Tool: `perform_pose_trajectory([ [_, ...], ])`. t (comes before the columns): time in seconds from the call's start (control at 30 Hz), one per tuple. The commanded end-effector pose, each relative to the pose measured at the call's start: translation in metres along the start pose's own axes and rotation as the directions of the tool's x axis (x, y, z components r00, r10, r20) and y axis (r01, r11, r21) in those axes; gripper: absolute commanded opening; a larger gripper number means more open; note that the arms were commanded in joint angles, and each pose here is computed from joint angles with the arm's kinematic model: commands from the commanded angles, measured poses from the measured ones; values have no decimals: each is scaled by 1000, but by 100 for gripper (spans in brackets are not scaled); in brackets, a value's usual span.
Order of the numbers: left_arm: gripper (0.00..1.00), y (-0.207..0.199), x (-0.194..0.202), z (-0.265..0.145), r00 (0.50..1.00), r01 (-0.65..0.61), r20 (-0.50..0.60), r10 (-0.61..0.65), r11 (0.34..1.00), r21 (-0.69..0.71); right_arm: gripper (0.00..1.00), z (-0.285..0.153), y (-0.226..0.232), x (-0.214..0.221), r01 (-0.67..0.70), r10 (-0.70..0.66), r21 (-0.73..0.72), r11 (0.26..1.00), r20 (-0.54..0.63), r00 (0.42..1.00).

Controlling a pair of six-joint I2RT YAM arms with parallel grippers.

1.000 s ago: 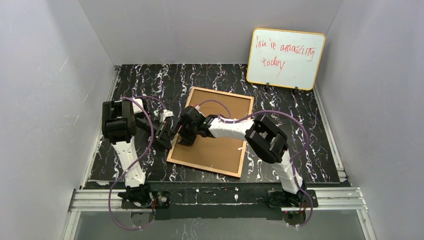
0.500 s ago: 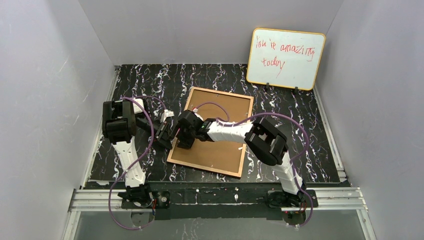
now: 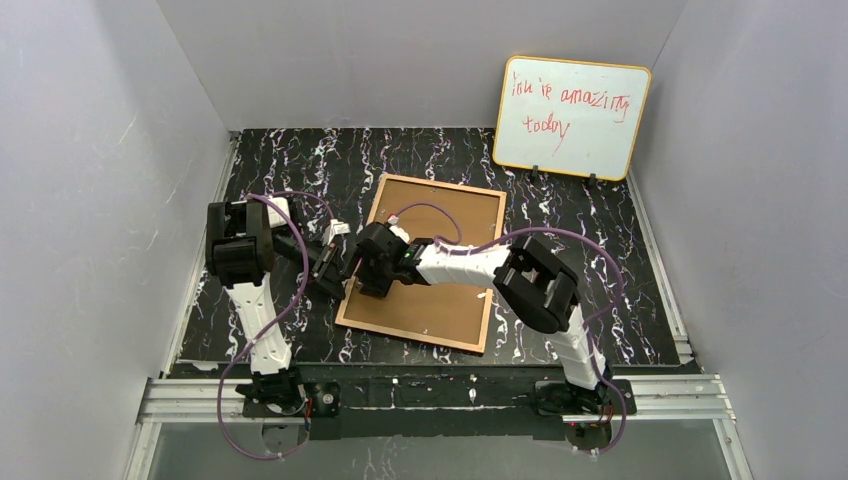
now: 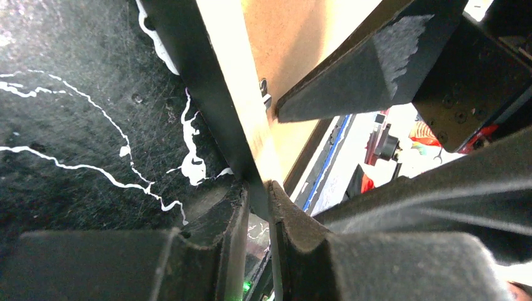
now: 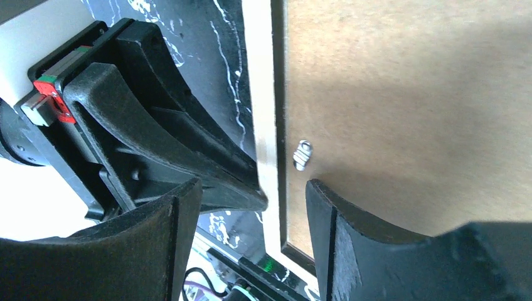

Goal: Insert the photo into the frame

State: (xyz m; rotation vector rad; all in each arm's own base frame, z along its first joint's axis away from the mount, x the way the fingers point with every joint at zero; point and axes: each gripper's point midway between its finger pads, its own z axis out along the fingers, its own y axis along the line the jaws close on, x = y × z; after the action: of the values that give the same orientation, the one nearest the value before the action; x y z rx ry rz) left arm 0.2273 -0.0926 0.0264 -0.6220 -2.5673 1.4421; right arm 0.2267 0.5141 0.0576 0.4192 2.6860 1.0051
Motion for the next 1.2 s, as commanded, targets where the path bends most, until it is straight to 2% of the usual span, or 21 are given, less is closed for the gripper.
perform_pose_trajectory([
  [0.0,15,12,2,5,996,-82,-35,80,996,-39,70,-12,-37,-11,26,-32,118,993,55,998],
  [0.63,15,11,6,9,997,-70,-33,69,997,-21,67,19,-28,-6,-18,17,85,996,20,1000],
  [0.93,15,11,8,11,997,-67,-39,66,998,-19,64,26,-26,-11,-26,23,79,996,41,999],
  [1.17,15,10,14,13,996,-68,-51,67,998,-13,58,33,-25,-17,-17,12,78,997,67,998],
])
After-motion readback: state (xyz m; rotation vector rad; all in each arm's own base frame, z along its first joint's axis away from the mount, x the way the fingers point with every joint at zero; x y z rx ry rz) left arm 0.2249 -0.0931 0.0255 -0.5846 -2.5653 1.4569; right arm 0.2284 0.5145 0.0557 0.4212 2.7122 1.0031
